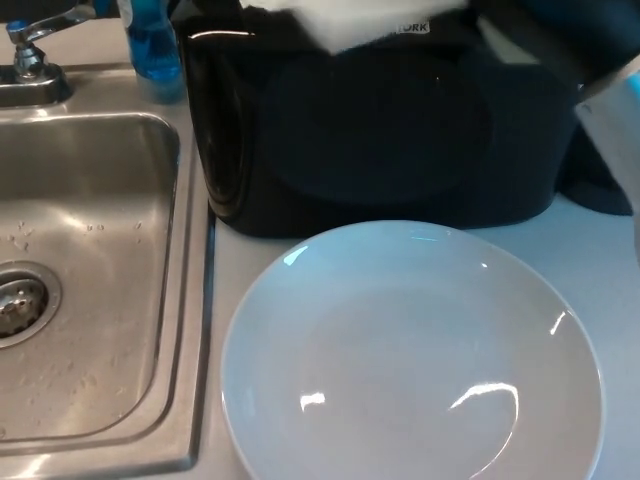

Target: Walk towards the tissue paper container and pull out a piece of tissue paper and use it to wipe the plate

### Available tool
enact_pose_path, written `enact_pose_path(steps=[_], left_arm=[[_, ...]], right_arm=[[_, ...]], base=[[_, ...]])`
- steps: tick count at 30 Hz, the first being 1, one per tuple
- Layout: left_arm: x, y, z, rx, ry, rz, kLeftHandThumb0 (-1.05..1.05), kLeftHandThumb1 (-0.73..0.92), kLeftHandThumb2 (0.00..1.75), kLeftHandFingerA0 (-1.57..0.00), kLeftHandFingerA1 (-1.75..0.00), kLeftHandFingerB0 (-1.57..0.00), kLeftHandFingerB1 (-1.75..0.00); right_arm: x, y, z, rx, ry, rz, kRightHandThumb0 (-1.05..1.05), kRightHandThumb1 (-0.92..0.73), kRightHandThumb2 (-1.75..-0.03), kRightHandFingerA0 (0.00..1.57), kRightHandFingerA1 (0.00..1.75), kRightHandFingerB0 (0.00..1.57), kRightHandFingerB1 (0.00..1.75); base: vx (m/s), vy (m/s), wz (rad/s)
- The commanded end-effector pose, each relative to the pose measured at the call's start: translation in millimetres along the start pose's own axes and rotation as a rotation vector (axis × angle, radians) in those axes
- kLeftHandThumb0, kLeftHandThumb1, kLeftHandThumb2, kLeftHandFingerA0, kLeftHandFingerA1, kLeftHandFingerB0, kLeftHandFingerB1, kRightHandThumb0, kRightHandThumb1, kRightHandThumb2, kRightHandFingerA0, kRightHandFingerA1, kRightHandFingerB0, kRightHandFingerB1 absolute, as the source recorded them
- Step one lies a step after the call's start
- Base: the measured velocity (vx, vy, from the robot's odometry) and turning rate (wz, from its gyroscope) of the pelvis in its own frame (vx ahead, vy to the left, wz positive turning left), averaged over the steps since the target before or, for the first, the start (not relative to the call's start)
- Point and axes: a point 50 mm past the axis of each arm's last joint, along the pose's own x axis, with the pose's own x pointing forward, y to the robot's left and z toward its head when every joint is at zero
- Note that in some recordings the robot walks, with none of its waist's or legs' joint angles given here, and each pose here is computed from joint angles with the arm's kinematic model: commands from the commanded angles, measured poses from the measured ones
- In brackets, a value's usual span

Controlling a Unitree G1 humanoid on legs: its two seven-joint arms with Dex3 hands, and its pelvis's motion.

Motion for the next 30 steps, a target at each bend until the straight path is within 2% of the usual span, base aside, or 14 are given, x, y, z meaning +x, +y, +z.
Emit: enact_pose_path(steps=[1, 2, 3, 6, 7, 8, 10, 13, 21, 22, 26, 27, 29, 30], left_arm=[[-4, 7, 3, -0.011, -0.082, 0.007, -0.16, 0.59, 0.66, -0.91, -0.91, -0.80, -0.72], [-4, 8, 2, -0.003, -0.075, 0.012, -0.13, 0.58, 0.69, -0.90, -0.90, -0.80, -0.72], [-4, 8, 2, -0.003, -0.071, 0.012, -0.15, 0.61, 0.66, -0.87, -0.87, -0.78, -0.70], [-4, 8, 2, -0.003, -0.065, 0.013, -0.15, 0.61, 0.66, -0.87, -0.87, -0.78, -0.70], [-4, 8, 1, -0.004, -0.059, 0.012, -0.14, 0.62, 0.68, -0.89, -0.90, -0.79, -0.71], [-3, 8, 0, -0.009, -0.043, 0.012, -0.16, 0.61, 0.67, -0.89, -0.90, -0.80, -0.71], [-1, 9, 0, -0.007, -0.033, 0.014, -0.15, 0.62, 0.65, -0.88, -0.84, -0.80, -0.70], [-1, 11, -2, 0.010, -0.022, 0.009, -0.14, 0.63, 0.63, -0.89, -0.82, -0.78, -0.66], [-2, 14, -2, 0.022, -0.039, 0.023, -0.16, 0.61, 0.63, -0.91, -0.86, -0.79, -0.66], [-2, 13, -1, 0.026, -0.043, 0.026, -0.23, 0.64, 0.59, -0.91, -0.88, -0.78, -0.65], [-3, 12, 0, 0.032, -0.049, 0.029, -0.23, 0.64, 0.59, -0.91, -0.88, -0.78, -0.65], [-1, 12, 1, 0.022, -0.046, 0.028, -0.13, 0.60, 0.67, -0.90, -0.87, -0.81, -0.70], [0, 13, 2, 0.030, -0.049, 0.023, -0.13, 0.58, 0.67, -0.92, -0.87, -0.79, -0.70], [1, 13, 2, 0.034, -0.044, 0.021, -0.10, 0.59, 0.66, -0.91, -0.84, -0.79, -0.68]], right_arm=[[3, -16, -8, -0.025, -0.016, -0.198, -0.51, -0.86, -0.73, 1.03, 1.63, 0.88, 0.93], [3, -18, -9, 0.001, -0.039, -0.254, -0.45, -0.78, -0.85, 1.03, 1.65, 0.89, 1.04], [4, -20, -11, 0.021, -0.051, -0.284, -0.34, -0.64, -1.09, 1.06, 1.74, 0.80, 1.37], [5, -23, -13, 0.047, -0.068, -0.324, -0.34, -0.64, -1.09, 1.06, 1.74, 0.80, 1.37], [8, -29, -18, 0.037, -0.080, -0.383, -0.41, -0.78, -0.94, 0.99, 1.75, 0.64, 1.75], [13, -40, -26, 0.026, -0.098, -0.483, -0.38, -0.70, -1.05, 1.00, 1.75, 0.65, 1.75], [16, -47, -30, 0.024, -0.108, -0.528, -0.38, -0.70, -1.03, 0.95, 1.75, 0.63, 1.75], [21, -66, -40, 0.020, -0.118, -0.641, -0.35, -0.54, -1.24, 0.96, 1.75, 0.66, 1.75], [20, -104, -53, 0.025, -0.121, -0.793, -0.25, -0.52, -1.24, 0.95, 1.75, 0.74, 1.72], [19, -109, -54, 0.027, -0.111, -0.810, -0.25, -0.41, -1.42, 1.01, 1.75, 0.78, 1.73], [18, -116, -56, 0.031, -0.099, -0.840, -0.25, -0.41, -1.42, 1.01, 1.75, 0.78, 1.73], [13, -121, -57, 0.076, -0.105, -0.843, -0.27, -0.40, -1.43, 0.99, 1.75, 0.83, 1.68], [8, -123, -57, 0.147, -0.103, -0.798, -0.24, -0.38, -1.45, 0.98, 1.75, 0.83, 1.71], [6, -121, -56, 0.149, -0.108, -0.781, -0.22, -0.39, -1.37, 1.00, 1.75, 0.83, 1.69]], base=[[0.00, 0.000, 0.00], [0.00, 0.000, 0.00], [0.00, 0.000, 0.00], [0.00, 0.000, 0.00], [0.00, 0.000, 0.00], [0.00, 0.000, 0.00], [0.00, 0.000, 0.00], [0.00, 0.000, 0.00], [0.00, 0.000, 0.00], [0.00, 0.000, 0.00], [0.00, 0.000, 0.00], [0.00, 0.000, 0.00], [0.00, 0.000, 0.00], [0.00, 0.000, 0.00]])
